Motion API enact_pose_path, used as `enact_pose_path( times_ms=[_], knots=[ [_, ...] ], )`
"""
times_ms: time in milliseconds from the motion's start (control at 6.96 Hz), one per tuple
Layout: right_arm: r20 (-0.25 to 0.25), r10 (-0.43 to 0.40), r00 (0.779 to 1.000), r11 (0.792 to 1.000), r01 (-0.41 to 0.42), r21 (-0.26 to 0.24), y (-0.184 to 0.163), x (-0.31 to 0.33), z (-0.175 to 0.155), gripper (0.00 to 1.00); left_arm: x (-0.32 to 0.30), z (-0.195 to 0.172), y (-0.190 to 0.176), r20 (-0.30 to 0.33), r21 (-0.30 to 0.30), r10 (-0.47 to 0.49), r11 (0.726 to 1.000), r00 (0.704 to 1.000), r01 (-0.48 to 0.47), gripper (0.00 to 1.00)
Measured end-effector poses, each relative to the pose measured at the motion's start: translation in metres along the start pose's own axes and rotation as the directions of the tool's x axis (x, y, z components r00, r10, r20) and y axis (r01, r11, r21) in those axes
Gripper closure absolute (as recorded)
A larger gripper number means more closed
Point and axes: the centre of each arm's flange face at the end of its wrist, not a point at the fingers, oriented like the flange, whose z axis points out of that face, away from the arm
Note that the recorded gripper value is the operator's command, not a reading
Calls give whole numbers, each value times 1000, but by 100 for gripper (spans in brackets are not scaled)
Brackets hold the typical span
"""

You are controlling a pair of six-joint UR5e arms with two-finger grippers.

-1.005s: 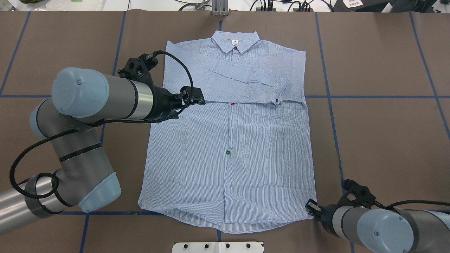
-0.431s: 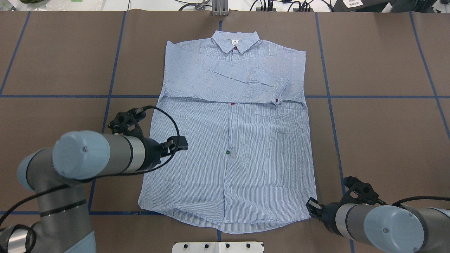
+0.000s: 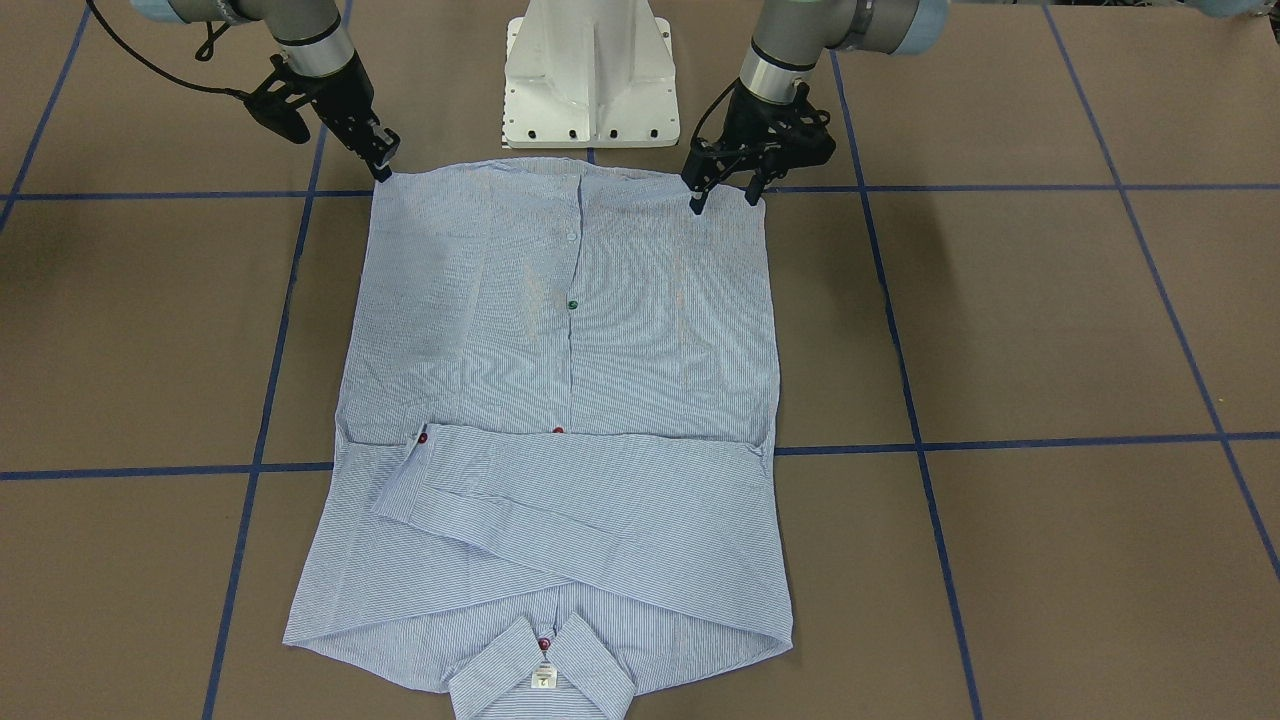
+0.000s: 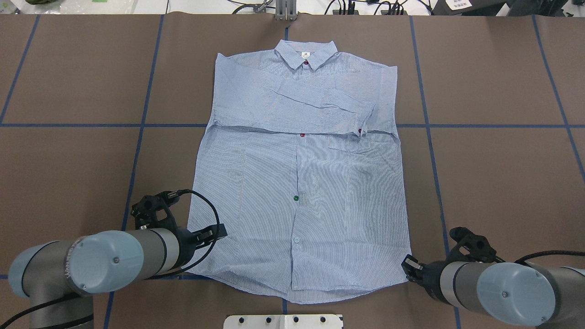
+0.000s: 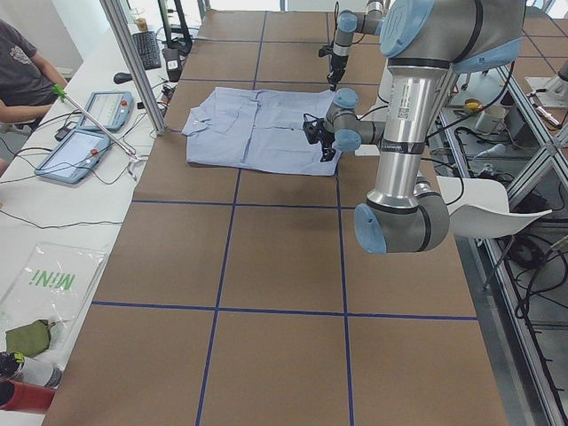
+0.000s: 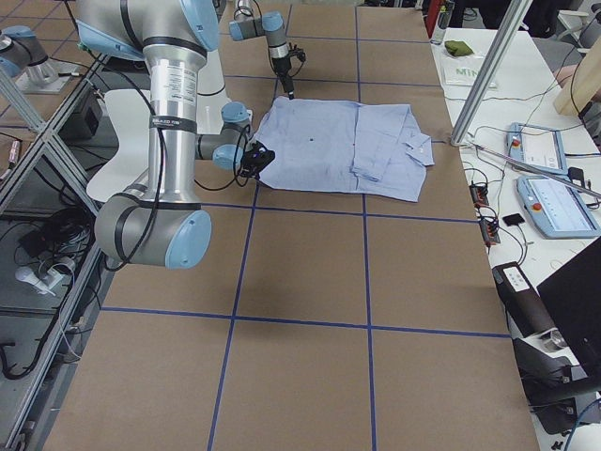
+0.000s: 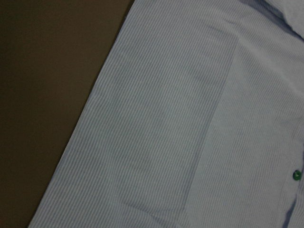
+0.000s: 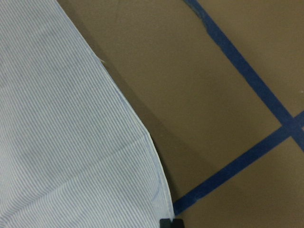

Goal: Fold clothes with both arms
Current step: 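Close both grippers on the two hem corners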

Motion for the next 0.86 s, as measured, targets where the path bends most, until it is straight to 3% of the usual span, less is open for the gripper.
enact_pose_path(
  times_ms=[287,431,862],
  knots=[
    [-4,1,1000,1000,-1,3,-1,2,0,100,-27,10,8,52,-1,-3,1000,999,3,25],
    [-4,1,1000,1000,-1,3,-2,2,1,100,-34,12,8,65,0,-5,1000,998,5,31],
    [0,1,1000,1000,-1,1,0,0,0,100,-39,16,19,78,-13,-18,1000,997,20,43]
  ],
)
